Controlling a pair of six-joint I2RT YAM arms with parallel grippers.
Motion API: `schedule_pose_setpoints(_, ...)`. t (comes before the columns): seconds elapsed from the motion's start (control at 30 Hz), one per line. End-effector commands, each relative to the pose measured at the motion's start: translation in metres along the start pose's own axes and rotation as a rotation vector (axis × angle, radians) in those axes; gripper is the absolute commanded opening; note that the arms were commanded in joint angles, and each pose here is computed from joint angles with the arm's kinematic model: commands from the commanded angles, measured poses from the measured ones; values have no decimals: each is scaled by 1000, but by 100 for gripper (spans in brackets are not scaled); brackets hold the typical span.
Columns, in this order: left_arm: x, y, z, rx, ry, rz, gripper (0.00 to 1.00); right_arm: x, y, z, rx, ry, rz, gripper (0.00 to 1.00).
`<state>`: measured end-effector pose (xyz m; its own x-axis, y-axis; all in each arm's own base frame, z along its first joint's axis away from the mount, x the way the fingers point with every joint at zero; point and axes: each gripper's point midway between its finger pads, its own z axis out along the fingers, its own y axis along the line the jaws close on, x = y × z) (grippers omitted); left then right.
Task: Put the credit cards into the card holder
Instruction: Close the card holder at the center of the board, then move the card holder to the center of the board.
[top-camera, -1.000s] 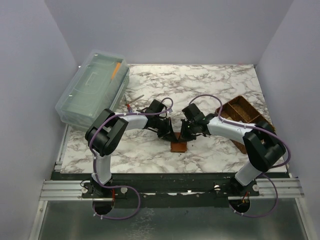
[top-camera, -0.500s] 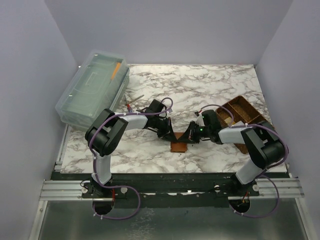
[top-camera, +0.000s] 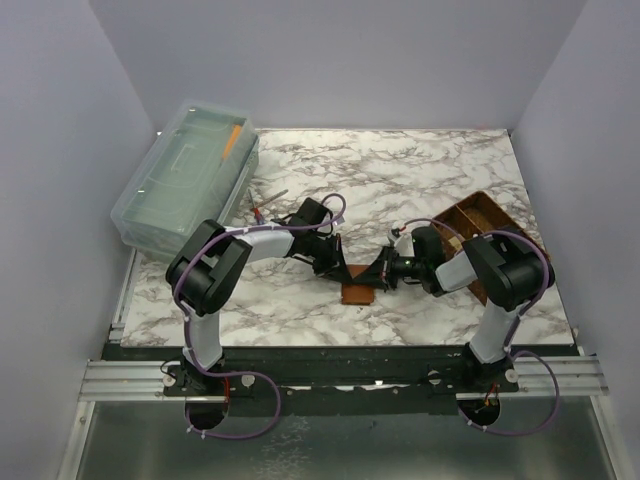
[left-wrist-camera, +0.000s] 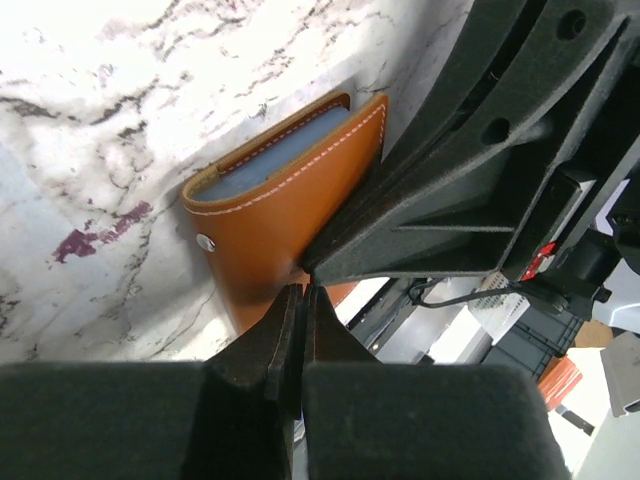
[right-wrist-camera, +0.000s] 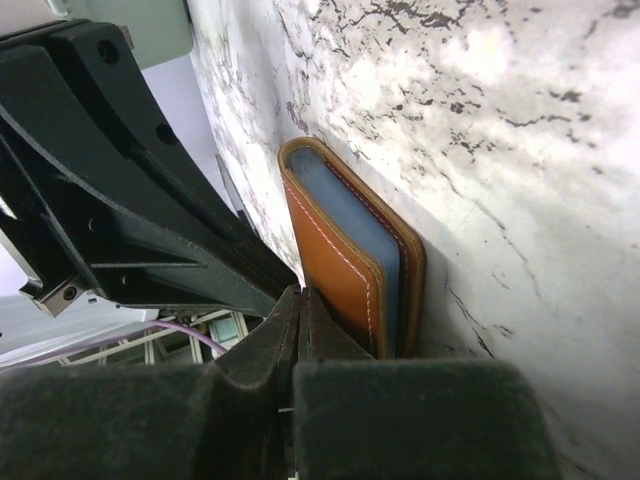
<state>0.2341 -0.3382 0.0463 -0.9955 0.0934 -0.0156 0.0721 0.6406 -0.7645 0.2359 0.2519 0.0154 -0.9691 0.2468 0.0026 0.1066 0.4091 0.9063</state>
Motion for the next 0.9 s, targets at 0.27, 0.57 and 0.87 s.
schedule_pose_setpoints(0.27, -31, -47, -60, -19, -172, 171, 3, -15, -11, -30, 308, -58, -95, 29)
schedule_pose_setpoints(0.57, -59, -36, -79, -85, -247, 218, 5, -22, 56, -55, 364, -102, -247, 46)
schedule_pose_setpoints(0.87, -60, -11, -77, -117, -231, 203, 5, -18, 11, -62, 735, -132, -296, 57)
